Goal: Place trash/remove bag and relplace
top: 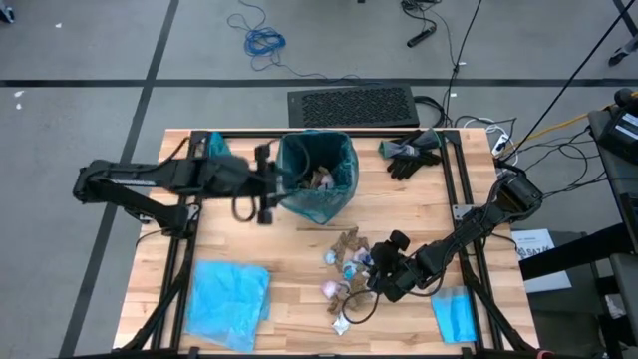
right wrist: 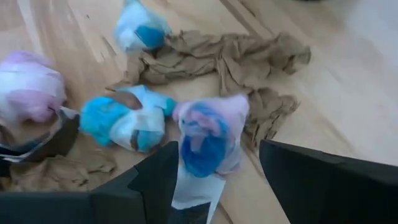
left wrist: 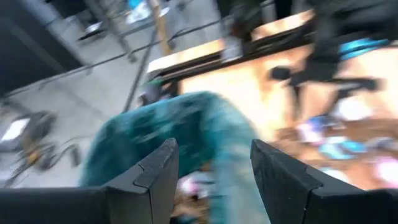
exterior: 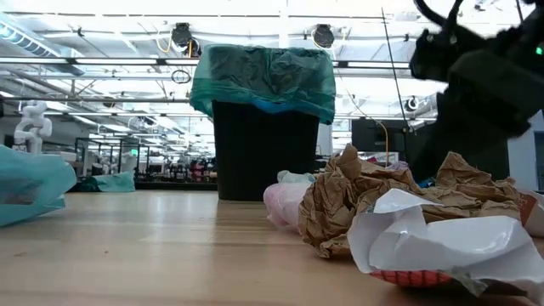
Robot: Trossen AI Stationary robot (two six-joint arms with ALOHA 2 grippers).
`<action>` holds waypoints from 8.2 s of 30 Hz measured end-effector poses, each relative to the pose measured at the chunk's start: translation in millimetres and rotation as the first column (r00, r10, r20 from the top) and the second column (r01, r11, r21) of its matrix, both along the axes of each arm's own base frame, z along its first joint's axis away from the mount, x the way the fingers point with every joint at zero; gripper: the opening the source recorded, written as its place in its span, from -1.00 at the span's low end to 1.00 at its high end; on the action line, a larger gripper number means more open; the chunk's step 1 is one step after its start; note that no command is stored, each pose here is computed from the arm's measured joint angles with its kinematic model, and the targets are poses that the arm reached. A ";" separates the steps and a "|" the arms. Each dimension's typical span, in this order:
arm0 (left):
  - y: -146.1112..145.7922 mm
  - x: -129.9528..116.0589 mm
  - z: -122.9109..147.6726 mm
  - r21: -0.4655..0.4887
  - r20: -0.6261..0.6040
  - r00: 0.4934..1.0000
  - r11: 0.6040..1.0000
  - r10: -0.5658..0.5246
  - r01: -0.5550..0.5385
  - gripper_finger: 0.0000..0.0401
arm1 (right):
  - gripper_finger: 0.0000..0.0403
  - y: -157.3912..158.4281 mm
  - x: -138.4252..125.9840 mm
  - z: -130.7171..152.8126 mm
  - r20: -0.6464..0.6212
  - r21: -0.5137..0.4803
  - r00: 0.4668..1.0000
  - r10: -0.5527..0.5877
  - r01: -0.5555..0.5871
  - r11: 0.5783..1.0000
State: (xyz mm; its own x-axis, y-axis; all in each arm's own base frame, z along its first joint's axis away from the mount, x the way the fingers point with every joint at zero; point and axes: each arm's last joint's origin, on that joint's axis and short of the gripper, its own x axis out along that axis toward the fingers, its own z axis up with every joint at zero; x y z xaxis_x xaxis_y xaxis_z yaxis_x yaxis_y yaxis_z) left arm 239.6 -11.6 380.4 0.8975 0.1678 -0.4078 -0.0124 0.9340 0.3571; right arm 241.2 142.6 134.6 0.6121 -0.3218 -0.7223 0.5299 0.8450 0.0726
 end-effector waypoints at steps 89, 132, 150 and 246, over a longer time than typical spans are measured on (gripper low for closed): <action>-115.4 62.9 -142.0 -0.063 -0.300 0.951 0.996 -0.077 0.061 -0.02 | -0.09 -58.7 59.7 203.1 0.168 -0.280 0.905 0.390 -0.336 0.899; -73.2 132.6 -232.1 -0.081 -0.356 0.919 0.985 -0.172 0.152 -0.02 | -0.16 17.2 -9.9 209.7 0.227 -0.398 0.936 0.268 -0.162 0.903; -76.0 142.2 -251.2 -0.143 -0.317 0.936 0.983 -0.154 0.113 -0.64 | -0.16 31.6 -37.9 130.6 0.214 -0.186 0.964 0.157 -0.117 0.975; 70.2 70.4 -35.8 0.092 -0.395 0.910 0.991 0.124 -0.095 -0.44 | 0.06 19.0 -16.7 -19.3 0.008 0.100 0.992 0.126 -0.126 0.987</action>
State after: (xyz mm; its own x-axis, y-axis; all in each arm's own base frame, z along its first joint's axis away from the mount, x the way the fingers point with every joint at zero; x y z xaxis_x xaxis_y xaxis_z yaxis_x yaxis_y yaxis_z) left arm 310.1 58.6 344.5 0.6365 0.2962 -0.7121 0.0444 0.9077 0.4173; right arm 224.5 161.5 115.3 0.6441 -0.1686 -0.7461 0.4197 0.8933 0.1605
